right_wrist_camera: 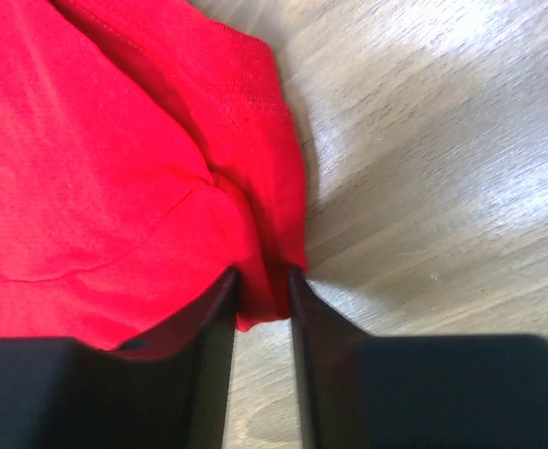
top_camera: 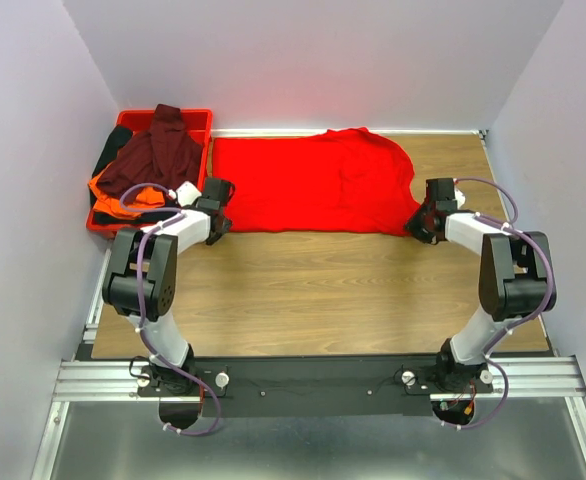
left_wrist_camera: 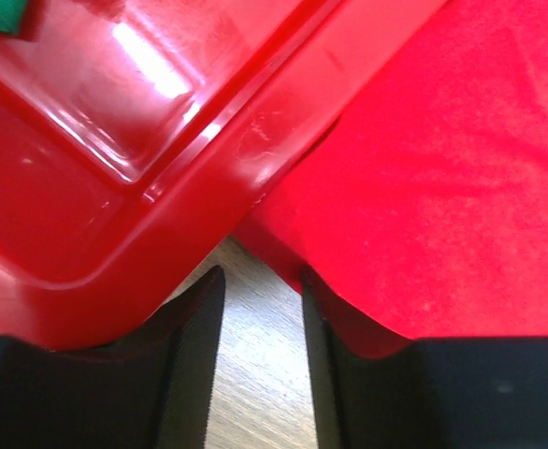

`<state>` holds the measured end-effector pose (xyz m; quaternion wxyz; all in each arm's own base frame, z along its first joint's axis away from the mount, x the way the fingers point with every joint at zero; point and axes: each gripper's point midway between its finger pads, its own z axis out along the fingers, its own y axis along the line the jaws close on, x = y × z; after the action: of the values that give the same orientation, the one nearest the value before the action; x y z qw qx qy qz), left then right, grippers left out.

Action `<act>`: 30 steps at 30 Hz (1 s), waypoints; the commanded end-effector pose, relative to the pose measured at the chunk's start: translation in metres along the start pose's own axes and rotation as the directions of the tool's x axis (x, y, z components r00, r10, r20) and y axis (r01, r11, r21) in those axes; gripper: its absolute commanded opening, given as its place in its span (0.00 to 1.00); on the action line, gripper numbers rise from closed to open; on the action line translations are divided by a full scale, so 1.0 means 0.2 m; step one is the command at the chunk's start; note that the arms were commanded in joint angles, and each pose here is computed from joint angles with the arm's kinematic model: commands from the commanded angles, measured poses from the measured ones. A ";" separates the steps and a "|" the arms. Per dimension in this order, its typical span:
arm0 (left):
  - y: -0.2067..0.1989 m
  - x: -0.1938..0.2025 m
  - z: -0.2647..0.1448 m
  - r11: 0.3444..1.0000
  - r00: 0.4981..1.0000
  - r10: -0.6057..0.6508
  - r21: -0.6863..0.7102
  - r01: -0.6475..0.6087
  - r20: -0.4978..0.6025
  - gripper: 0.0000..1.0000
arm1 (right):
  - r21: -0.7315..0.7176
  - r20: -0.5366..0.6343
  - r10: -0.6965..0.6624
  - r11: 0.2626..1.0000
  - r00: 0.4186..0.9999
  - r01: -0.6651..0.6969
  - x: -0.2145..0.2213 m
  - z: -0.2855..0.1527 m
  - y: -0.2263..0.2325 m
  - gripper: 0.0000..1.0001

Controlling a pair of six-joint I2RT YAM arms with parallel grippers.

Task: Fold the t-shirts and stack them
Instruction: Fold the tshirt

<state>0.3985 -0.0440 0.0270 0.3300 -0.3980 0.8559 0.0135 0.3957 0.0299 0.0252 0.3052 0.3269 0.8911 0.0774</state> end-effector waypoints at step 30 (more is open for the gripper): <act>0.16 0.05 -0.35 0.992 0.995 -0.033 0.122 0.022 0.091 0.00 | 0.107 0.022 0.115 0.987 0.993 -0.117 -0.05 -0.47 -0.33 0.00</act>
<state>0.3580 -0.0594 0.0650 0.3924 -0.3714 0.8409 -0.0309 0.3500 -0.0170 0.0970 0.3378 0.3755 0.8602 0.0704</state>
